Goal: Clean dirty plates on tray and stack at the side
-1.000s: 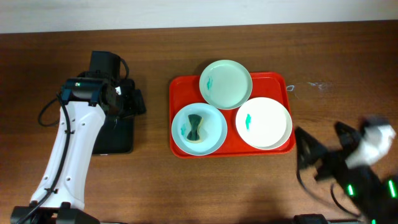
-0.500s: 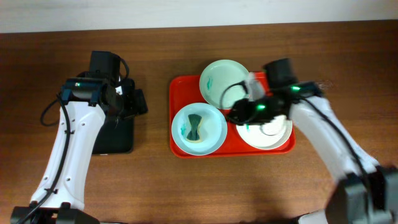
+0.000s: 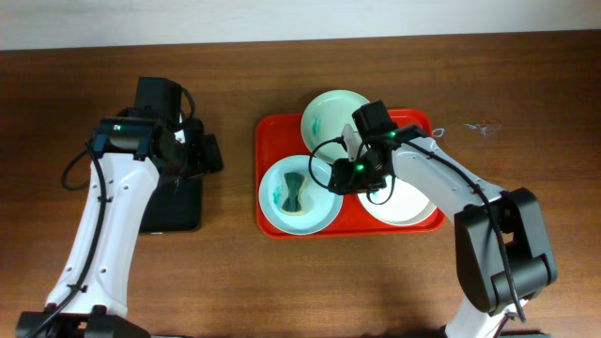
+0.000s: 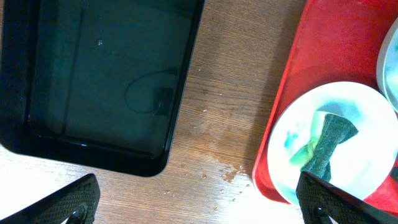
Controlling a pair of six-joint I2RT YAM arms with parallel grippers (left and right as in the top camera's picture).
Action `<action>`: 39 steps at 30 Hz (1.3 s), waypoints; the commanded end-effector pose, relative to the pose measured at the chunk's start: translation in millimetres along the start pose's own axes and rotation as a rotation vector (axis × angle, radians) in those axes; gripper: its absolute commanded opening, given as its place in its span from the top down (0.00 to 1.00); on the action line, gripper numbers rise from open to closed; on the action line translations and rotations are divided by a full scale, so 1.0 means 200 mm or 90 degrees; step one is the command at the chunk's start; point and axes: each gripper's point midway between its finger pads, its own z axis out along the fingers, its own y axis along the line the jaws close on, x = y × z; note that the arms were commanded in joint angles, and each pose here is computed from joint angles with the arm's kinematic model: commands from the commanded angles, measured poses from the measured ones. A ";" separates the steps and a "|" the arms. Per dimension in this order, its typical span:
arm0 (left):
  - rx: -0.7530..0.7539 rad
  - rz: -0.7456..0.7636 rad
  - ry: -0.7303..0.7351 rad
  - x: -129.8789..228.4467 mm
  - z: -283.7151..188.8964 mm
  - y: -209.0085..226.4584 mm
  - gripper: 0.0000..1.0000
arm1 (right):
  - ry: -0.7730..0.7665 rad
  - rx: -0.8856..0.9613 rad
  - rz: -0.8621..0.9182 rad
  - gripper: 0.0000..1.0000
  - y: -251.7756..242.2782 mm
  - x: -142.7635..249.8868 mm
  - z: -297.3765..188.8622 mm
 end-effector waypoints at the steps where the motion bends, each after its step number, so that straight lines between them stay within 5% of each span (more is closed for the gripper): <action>1: 0.003 0.004 0.004 0.00 0.01 0.00 0.01 | -0.006 0.045 0.004 0.56 -0.08 -0.01 0.04; 11: 0.027 0.004 0.015 0.02 0.01 -0.03 0.01 | 0.012 0.072 0.012 0.57 -0.15 0.00 0.13; 21: 0.063 0.009 0.029 0.04 0.01 -0.08 0.02 | 0.037 0.060 -0.018 0.77 -0.16 0.03 0.19; 24: 0.063 0.018 0.035 0.05 0.01 -0.10 0.16 | 0.050 0.061 -0.013 0.78 -0.18 0.04 0.24; 26: 0.067 0.031 0.036 0.07 0.00 -0.14 0.44 | 0.057 0.055 -0.011 0.86 -0.19 0.05 0.26; 28: 0.071 0.047 0.036 0.08 0.00 -0.17 0.60 | 0.059 0.048 -0.010 0.89 -0.18 0.06 0.27; 33: 0.081 0.092 0.055 0.14 0.04 -0.30 0.82 | 0.061 0.037 -0.010 0.94 -0.16 0.06 0.27; 36: 0.107 0.112 0.085 0.19 0.10 -0.39 0.81 | 0.062 0.037 -0.009 0.94 -0.16 0.06 0.27; 39: 0.141 0.128 0.126 0.24 0.20 -0.49 0.63 | 0.062 0.037 -0.009 0.94 -0.16 0.06 0.27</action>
